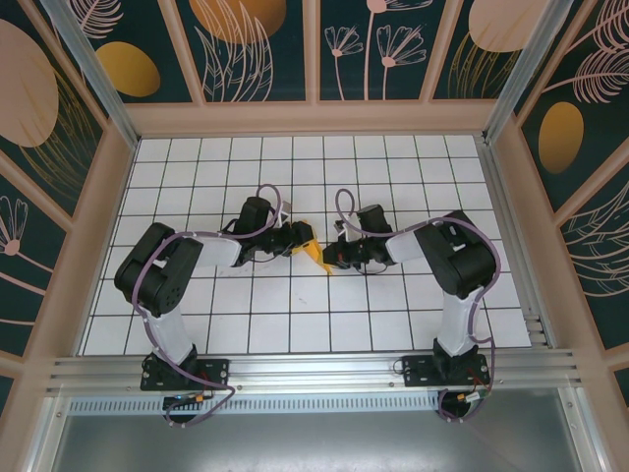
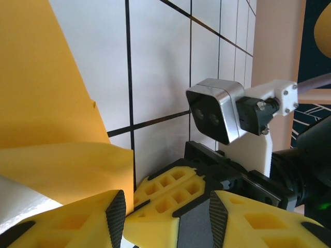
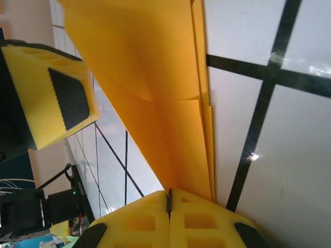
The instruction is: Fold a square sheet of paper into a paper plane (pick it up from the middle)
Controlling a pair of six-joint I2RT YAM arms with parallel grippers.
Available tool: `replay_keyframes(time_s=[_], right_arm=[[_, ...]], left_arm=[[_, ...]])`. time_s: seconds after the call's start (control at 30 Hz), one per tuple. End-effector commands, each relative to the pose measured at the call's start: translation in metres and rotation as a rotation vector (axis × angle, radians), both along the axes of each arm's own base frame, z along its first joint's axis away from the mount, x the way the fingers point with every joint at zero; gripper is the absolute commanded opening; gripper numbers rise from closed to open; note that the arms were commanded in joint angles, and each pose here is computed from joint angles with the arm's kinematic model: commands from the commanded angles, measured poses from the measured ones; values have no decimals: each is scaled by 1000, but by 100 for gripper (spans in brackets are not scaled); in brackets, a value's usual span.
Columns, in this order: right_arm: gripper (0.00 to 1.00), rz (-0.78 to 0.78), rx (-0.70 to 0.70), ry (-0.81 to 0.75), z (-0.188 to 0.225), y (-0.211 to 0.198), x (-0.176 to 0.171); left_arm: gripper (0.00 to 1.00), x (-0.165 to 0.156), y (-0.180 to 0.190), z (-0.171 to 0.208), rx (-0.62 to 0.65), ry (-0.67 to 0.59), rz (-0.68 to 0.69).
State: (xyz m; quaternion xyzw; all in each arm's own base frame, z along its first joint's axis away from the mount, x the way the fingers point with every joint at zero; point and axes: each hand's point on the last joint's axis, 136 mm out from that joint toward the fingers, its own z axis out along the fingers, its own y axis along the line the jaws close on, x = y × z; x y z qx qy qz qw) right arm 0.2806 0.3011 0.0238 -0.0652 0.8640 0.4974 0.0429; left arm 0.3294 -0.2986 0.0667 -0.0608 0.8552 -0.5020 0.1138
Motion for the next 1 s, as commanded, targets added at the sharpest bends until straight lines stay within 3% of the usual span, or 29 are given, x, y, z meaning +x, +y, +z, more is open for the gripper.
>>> replay_keyframes(time_s=[0.0, 0.33, 0.97], right_arm=[[0, -20, 22, 27, -4, -2, 5], [0, -22, 92, 55, 7, -2, 5], [0, -43, 93, 99, 1, -5, 4]], left_arm=[[49, -4, -6, -4, -16, 1, -25], [47, -4, -8, -12, -5, 6, -37], [46, 2, -4, -34, 74, 50, -10]])
